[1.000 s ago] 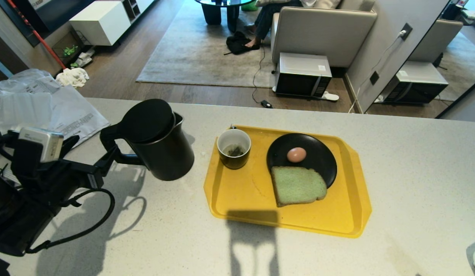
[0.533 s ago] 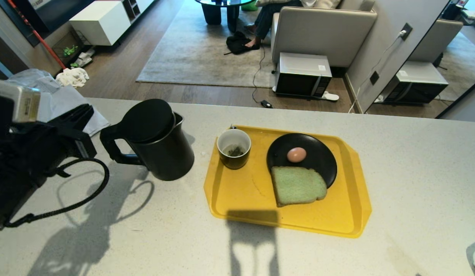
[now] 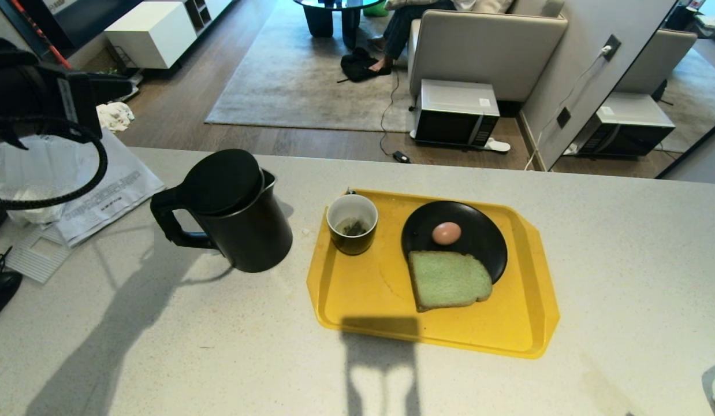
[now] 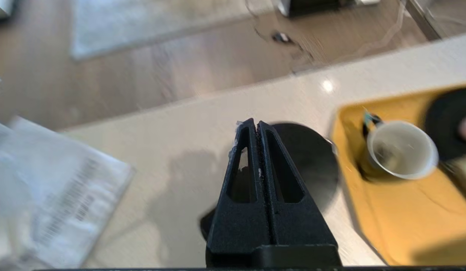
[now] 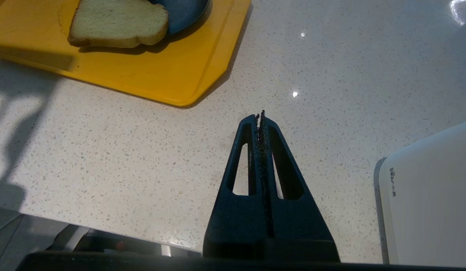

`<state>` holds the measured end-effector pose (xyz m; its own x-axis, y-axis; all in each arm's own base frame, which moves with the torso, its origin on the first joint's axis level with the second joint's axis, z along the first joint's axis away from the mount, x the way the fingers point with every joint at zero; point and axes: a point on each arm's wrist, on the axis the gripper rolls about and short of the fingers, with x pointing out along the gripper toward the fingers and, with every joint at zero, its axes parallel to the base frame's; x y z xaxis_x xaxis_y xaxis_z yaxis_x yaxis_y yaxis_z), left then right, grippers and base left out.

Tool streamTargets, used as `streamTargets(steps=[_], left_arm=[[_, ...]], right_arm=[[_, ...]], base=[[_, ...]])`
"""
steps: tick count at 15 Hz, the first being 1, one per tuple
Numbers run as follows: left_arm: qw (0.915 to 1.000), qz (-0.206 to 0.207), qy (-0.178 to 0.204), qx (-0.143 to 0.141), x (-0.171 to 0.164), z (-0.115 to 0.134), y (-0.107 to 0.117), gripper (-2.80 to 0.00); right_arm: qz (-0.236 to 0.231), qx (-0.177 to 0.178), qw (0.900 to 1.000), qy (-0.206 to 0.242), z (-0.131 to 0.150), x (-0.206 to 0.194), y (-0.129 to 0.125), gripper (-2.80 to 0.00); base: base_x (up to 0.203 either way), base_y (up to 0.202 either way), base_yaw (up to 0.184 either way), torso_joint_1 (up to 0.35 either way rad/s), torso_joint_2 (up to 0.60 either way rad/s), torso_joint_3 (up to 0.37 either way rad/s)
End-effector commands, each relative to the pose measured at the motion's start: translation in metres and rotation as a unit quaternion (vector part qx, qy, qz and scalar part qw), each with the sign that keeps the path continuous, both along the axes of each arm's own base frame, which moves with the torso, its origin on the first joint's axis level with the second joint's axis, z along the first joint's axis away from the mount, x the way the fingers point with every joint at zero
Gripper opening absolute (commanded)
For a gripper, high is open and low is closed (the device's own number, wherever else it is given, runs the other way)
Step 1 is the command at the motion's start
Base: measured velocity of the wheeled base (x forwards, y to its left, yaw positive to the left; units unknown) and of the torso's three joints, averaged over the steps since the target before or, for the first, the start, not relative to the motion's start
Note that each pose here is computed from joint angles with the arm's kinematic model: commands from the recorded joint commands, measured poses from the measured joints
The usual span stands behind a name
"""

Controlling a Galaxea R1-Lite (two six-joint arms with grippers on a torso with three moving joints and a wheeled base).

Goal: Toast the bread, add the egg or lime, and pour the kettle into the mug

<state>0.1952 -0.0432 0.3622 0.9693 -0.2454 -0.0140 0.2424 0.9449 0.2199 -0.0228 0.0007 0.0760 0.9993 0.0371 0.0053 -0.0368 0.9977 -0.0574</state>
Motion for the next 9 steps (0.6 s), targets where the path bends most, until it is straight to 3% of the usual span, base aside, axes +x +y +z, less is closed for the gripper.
streamTargets(steps=[1,5,7,9], left_arm=[[0.9961,-0.012,0.087,-0.004,0.010,0.002,-0.008,-2.80],[0.9803,-0.008,0.193,-0.040,0.014,0.006,-0.013,-2.80],[0.9743,-0.002,0.217,-0.061,0.018,0.001,-0.015,-2.80],[0.9667,0.004,0.248,-0.063,0.024,-0.007,-0.017,-2.80]], right_arm=[[0.000,-0.001,1.000,0.000,0.000,0.000,0.000,-2.80],[0.001,-0.001,1.000,0.000,0.000,0.000,0.000,-2.80],[0.001,-0.001,1.000,0.001,0.000,0.000,0.000,-2.80],[0.000,-0.001,1.000,0.000,0.000,0.000,0.000,-2.80]], base=[[0.000,0.000,0.000,0.000,0.00,0.000],[0.000,0.000,0.000,0.000,0.00,0.000],[0.000,0.000,0.000,0.000,0.00,0.000],[0.000,0.000,0.000,0.000,0.00,0.000]])
